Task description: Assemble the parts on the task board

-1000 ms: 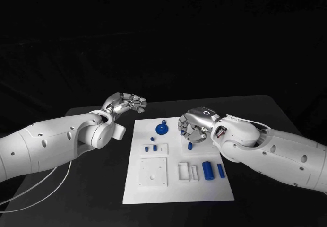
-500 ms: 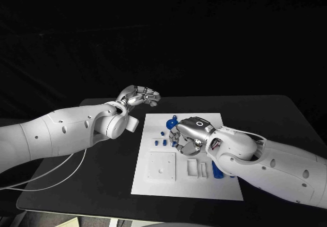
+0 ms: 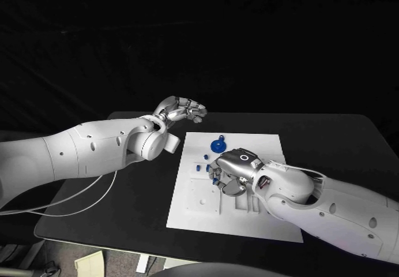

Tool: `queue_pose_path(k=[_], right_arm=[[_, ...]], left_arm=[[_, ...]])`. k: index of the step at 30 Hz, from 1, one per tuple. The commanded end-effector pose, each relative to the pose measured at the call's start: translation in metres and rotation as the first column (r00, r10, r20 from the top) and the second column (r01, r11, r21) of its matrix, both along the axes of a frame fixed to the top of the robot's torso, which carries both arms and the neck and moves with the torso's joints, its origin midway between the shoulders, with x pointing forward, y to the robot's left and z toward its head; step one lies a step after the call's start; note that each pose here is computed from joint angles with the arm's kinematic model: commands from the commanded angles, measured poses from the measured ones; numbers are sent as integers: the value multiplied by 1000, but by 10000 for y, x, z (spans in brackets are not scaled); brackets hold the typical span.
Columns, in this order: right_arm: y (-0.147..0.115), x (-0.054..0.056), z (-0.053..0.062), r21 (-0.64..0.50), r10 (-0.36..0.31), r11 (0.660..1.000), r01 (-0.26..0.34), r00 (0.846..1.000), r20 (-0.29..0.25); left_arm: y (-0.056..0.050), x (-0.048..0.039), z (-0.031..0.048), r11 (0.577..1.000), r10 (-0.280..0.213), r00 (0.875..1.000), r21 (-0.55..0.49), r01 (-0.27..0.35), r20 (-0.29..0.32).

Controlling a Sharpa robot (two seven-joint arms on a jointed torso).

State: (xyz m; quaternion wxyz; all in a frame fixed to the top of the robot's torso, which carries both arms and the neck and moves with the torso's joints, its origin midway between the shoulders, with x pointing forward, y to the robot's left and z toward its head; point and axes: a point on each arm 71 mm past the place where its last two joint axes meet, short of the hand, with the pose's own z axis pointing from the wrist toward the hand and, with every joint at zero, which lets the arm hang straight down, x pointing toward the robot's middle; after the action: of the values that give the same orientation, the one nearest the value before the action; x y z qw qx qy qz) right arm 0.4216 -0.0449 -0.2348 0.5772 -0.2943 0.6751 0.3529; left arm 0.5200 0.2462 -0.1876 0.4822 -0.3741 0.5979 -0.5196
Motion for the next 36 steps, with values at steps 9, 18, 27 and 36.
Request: queue_pose_path(k=[9, 18, 27, 36], right_arm=[[38, -21, -98, -53, 18, 998, -16, 999, 31], [61, -52, -173, -62, 23, 998, -22, 1000, 17], [84, -77, -262, -76, 20, 997, -20, 1000, 1], [79, -71, -295, -92, 17, 996, -17, 1000, -5]], left_arm=[[-22, 9, 25, 1000, 3, 1000, -9, -3, 10], [-33, 8, 25, 1000, 0, 1000, -10, 1, 9], [-38, 11, 24, 1000, -2, 1000, -10, 2, 9], [-40, 14, 22, 1000, -4, 1000, -11, 4, 7]])
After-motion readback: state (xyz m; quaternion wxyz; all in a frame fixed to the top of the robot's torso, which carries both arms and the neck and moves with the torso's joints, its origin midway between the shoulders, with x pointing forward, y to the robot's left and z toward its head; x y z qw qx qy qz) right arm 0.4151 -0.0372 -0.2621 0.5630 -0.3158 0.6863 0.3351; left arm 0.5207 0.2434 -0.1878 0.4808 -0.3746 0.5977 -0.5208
